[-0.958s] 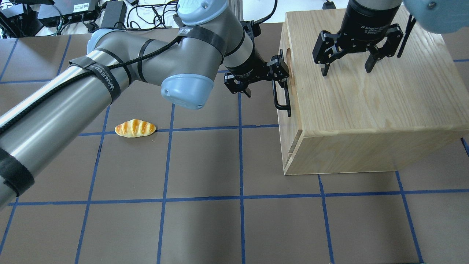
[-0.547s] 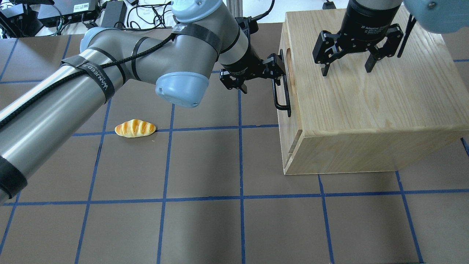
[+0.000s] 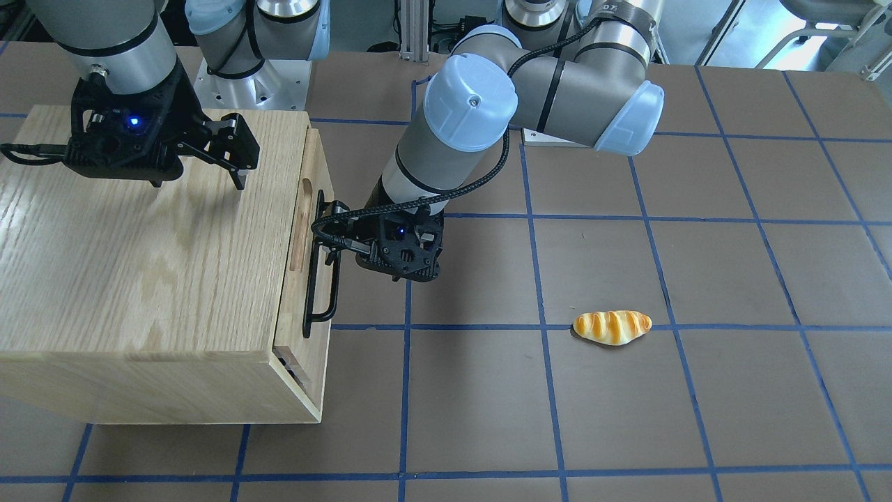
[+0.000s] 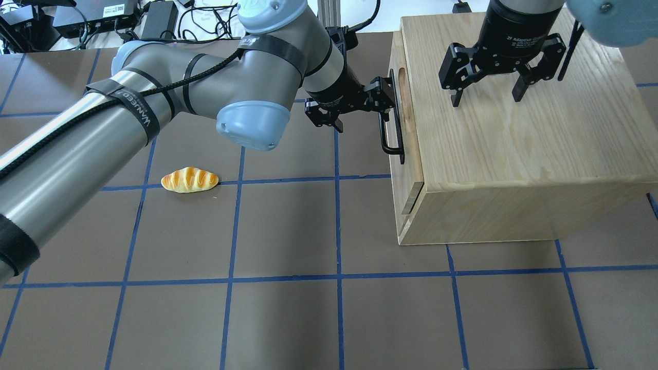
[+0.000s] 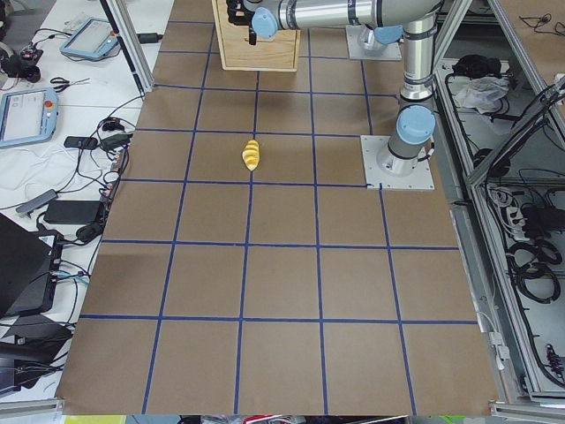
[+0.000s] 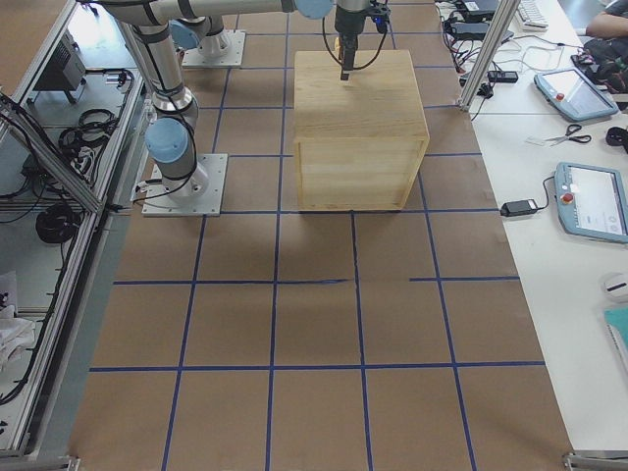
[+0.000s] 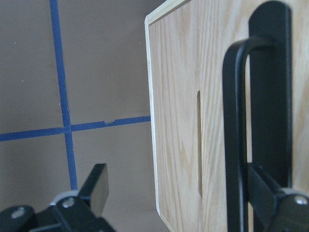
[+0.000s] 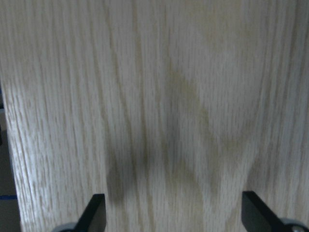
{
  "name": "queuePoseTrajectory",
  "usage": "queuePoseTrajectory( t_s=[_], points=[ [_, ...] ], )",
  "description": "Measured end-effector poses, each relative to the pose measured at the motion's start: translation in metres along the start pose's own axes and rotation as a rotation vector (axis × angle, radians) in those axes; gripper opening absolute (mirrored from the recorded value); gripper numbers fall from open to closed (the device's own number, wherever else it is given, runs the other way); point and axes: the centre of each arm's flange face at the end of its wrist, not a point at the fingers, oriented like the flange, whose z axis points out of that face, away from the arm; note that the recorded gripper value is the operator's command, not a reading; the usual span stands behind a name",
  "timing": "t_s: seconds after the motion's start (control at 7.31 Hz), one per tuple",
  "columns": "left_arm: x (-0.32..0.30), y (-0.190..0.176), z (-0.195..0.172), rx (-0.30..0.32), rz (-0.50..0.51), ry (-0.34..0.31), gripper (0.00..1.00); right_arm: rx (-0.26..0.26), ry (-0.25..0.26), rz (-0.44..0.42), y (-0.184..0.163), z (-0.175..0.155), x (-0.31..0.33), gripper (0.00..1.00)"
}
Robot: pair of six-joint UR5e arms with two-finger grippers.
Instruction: Open upper drawer
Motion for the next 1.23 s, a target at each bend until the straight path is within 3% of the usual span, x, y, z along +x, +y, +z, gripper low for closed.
queuePoseTrajectory(
  t_s=[0.68,1.23],
  points=[
    [-0.032,-0.016,-0.022,0.027,0.011,-0.008,1.00,0.000,0.000,0.000,0.000,0.000,0.000,1.00],
    [-0.053,-0.020,-0.033,0.005,-0.005,-0.022,1.00,0.000,0.000,0.000,0.000,0.000,0.000,1.00]
  ],
)
